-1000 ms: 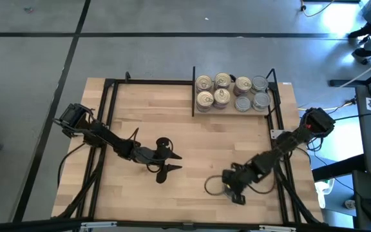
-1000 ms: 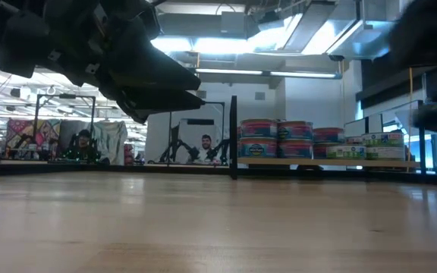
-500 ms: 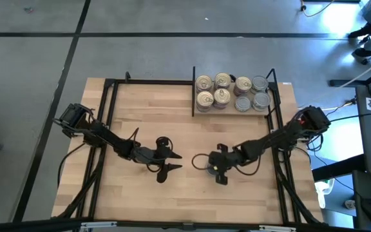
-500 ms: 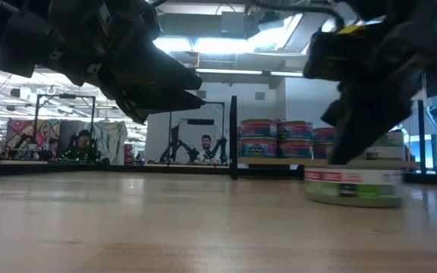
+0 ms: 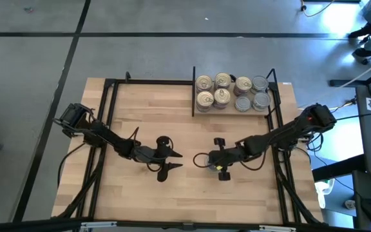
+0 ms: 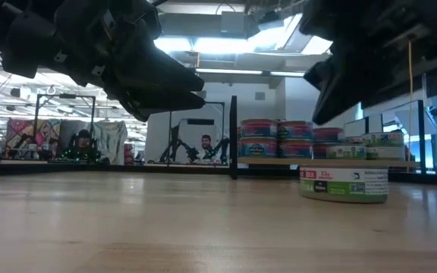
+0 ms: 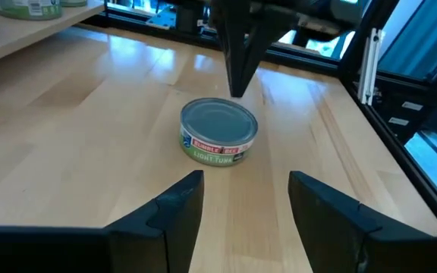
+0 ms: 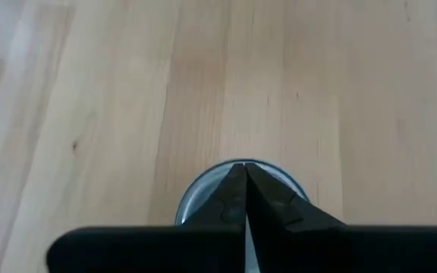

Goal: Stack canned seafood by type on shelf
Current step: Stack the green tuna can on top of the green tuna can

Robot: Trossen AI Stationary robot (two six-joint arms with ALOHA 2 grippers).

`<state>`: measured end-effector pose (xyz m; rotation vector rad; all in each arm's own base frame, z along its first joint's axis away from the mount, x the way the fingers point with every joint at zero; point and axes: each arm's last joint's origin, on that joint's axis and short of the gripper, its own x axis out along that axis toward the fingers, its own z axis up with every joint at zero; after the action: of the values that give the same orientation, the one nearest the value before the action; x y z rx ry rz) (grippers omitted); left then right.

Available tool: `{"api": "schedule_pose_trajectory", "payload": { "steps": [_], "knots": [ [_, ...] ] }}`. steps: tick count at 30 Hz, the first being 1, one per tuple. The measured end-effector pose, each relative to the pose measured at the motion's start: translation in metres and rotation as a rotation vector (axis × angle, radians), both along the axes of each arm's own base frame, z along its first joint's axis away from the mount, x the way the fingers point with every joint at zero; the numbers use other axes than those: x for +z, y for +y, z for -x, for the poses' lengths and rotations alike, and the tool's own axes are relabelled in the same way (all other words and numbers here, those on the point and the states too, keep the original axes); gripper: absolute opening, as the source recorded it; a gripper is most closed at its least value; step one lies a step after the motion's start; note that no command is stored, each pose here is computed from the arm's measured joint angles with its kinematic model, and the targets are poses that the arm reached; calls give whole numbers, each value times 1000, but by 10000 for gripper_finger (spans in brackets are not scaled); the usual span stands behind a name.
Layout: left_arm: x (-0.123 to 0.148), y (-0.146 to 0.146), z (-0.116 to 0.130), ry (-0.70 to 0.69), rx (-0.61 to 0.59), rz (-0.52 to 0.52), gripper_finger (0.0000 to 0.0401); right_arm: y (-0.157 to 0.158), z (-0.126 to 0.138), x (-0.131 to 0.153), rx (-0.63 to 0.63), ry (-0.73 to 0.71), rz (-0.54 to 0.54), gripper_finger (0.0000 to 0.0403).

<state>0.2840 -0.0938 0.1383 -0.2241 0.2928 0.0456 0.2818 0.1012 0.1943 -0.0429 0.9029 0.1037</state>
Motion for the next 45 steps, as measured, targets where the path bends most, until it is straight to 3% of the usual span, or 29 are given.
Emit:
{"api": "schedule_pose_trajectory", "payload": {
  "steps": [8, 13, 19, 25, 30, 34, 40, 45],
  "knots": [
    [6, -1, -4, -36, -3, -25, 191, 14, 21, 9, 50, 60, 10, 4],
    [17, -9, -26, -64, -14, -96, 191, 35, 46, 13, 50, -14, 43, 10],
    [24, -16, -58, 45, -13, -152, 191, 43, 85, -11, -12, -92, -62, 4],
    [26, -15, -86, 36, 16, -145, 191, 39, 112, -36, -65, -235, -134, 11],
    [5, 1, -117, 64, 74, -113, 191, 31, 120, -48, -133, -322, -102, 21],
    [-15, 8, -138, 95, 38, -70, 191, 28, 120, -49, -169, -348, -68, 21],
    [-23, 7, -145, 119, 25, -91, 191, 27, 118, -49, -179, -346, -102, 38],
    [-25, 8, -144, 144, 25, -101, 191, 21, 112, -49, -184, -315, -149, 98]
  ]
}}
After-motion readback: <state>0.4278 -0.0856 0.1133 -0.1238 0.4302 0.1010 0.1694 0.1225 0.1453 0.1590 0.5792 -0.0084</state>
